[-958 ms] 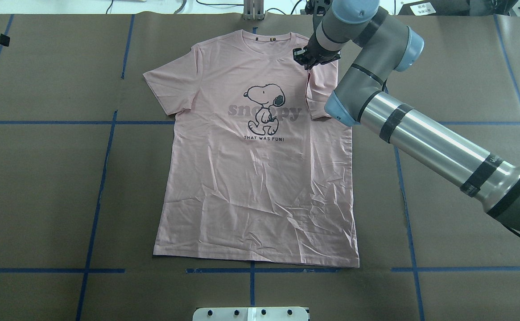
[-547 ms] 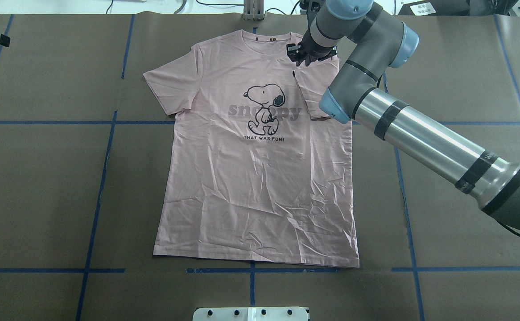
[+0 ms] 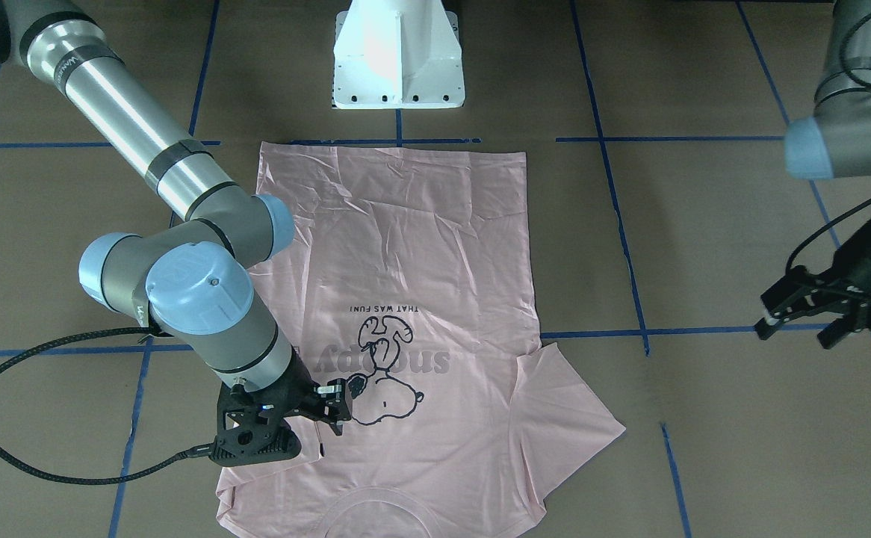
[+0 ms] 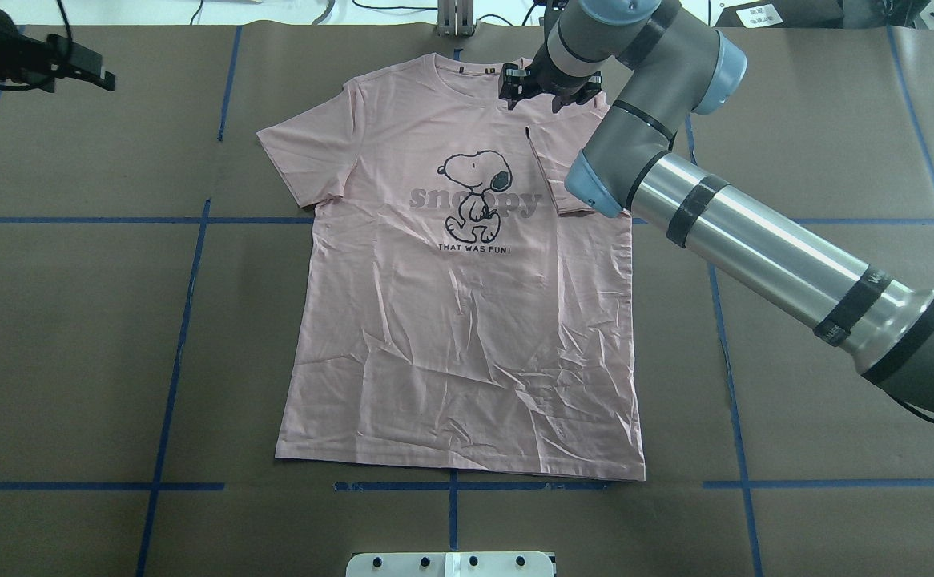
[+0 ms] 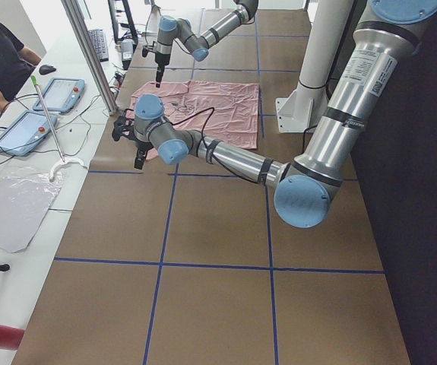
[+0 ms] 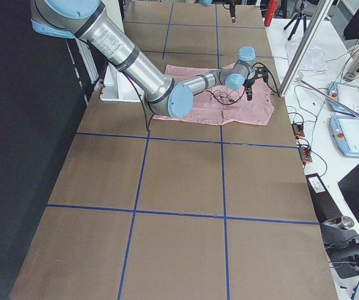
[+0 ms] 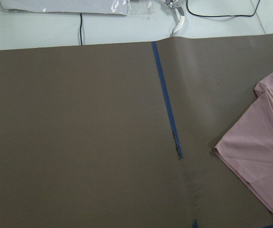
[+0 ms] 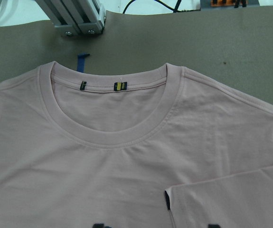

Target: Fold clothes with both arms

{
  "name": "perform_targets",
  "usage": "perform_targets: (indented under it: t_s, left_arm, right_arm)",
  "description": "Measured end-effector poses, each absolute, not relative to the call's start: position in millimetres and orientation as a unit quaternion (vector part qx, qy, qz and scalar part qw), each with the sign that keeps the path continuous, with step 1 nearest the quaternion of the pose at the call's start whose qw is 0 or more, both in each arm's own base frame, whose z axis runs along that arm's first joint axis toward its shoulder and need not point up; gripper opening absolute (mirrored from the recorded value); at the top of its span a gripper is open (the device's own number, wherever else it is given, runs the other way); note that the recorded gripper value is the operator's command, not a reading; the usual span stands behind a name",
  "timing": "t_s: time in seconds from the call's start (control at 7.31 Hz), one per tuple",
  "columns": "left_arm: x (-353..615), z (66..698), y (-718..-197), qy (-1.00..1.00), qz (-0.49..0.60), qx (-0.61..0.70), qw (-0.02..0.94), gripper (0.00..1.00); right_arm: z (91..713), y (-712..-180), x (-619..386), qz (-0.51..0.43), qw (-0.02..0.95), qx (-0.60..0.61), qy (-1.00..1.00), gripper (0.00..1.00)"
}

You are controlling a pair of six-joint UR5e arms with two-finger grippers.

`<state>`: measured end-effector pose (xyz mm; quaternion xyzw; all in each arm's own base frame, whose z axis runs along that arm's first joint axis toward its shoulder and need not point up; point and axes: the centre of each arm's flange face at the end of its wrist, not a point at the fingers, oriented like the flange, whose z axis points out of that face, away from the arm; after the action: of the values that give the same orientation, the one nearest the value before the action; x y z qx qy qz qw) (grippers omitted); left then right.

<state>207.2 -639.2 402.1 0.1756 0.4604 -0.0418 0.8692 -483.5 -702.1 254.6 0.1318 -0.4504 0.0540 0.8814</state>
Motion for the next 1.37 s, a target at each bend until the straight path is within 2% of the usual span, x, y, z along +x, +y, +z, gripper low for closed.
perform_targets:
  t_s: [0.27, 0.82, 1.37]
  left_arm:
    - [295, 384, -644, 0.445, -0.077, 0.185, 0.873, 0.98]
    - [418, 390, -673, 0.423, -0.105, 0.224, 0.872, 0.86]
    - [446, 411, -683, 0.377, -0.121, 0.242, 0.886, 0.85]
  right_arm:
    - [237, -683, -462, 0.066, 0.894, 0.078, -0.437, 1.0]
    - [263, -656, -423, 0.078, 0.9, 0.052, -0.426, 1.0]
    - [276, -657, -415, 0.084, 0.901, 0.049, -0.422, 1.0]
